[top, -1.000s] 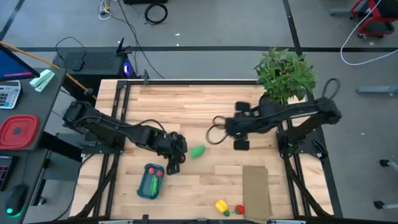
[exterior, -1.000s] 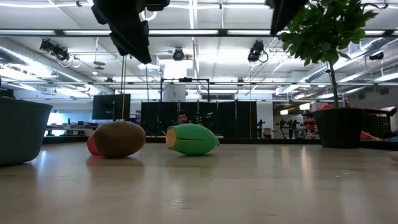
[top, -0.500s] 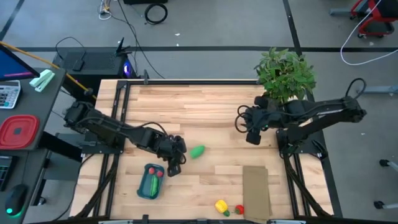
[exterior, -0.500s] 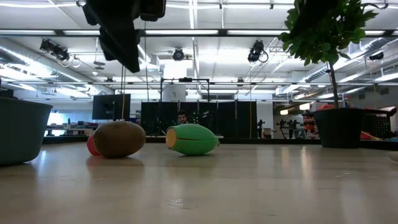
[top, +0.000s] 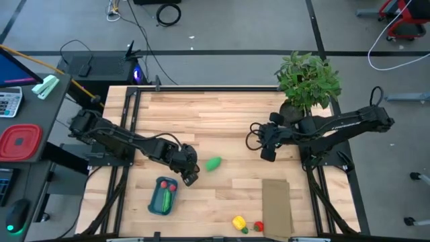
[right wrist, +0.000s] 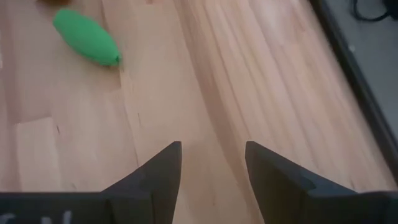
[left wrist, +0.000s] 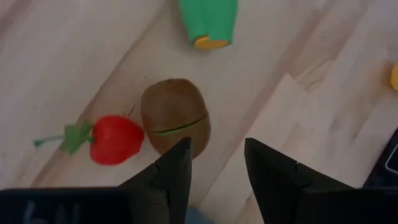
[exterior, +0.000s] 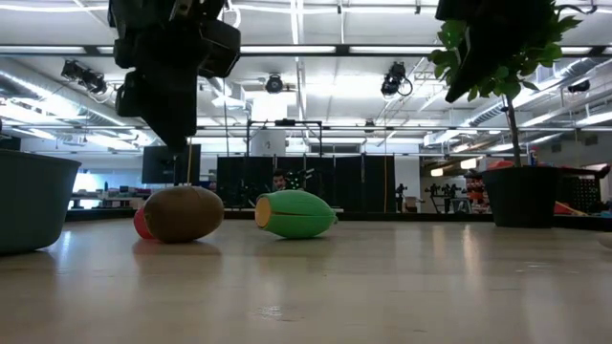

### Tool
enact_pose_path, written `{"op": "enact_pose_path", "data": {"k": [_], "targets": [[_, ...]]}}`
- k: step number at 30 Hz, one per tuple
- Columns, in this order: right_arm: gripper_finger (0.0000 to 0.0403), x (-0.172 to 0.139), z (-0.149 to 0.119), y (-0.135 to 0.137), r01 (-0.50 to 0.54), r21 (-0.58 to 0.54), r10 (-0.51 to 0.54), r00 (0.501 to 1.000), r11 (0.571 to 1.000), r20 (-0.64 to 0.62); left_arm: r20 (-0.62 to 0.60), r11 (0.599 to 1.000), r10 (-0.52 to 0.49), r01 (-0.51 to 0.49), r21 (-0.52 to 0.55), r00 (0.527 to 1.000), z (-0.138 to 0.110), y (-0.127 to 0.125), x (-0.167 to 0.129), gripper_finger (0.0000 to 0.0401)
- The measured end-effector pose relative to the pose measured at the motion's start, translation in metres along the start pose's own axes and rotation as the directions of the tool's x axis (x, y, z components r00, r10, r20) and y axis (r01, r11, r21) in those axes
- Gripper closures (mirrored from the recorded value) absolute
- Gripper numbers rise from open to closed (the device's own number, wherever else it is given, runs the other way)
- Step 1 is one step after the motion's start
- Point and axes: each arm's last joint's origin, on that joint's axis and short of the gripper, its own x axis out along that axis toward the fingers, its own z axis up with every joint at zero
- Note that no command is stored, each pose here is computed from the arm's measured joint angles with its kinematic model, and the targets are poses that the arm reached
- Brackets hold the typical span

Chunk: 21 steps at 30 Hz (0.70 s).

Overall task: Pick and placing Produce into tupperware
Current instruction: Put the brown kiwi into the blue bin

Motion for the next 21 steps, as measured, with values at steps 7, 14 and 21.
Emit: {"op": "enact_pose_path", "data": {"k": [7, 14, 21], "targets": [[0.0215, 0.003, -0.002, 0.002, -0.030, 0.010, 0.030, 1.000, 1.000, -0.006, 0.012, 0.999, 0.014, -0.014, -0.049, 1.000, 0.006, 0.005, 0.001, 0.0241], [0.0215, 0.002, 0.001, 0.002, -0.044, 0.022, 0.044, 0.999, 0.999, 0.025, -0.028, 0.998, 0.061, -0.062, -0.031, 0.998, 0.006, 0.009, 0.015, 0.0224], [0.0215, 0.002, 0.001, 0.002, -0.049, 0.021, 0.049, 0.998, 0.999, 0.029, -0.030, 0.997, 0.070, -0.071, -0.012, 0.997, 0.009, 0.010, 0.021, 0.0215]]}}
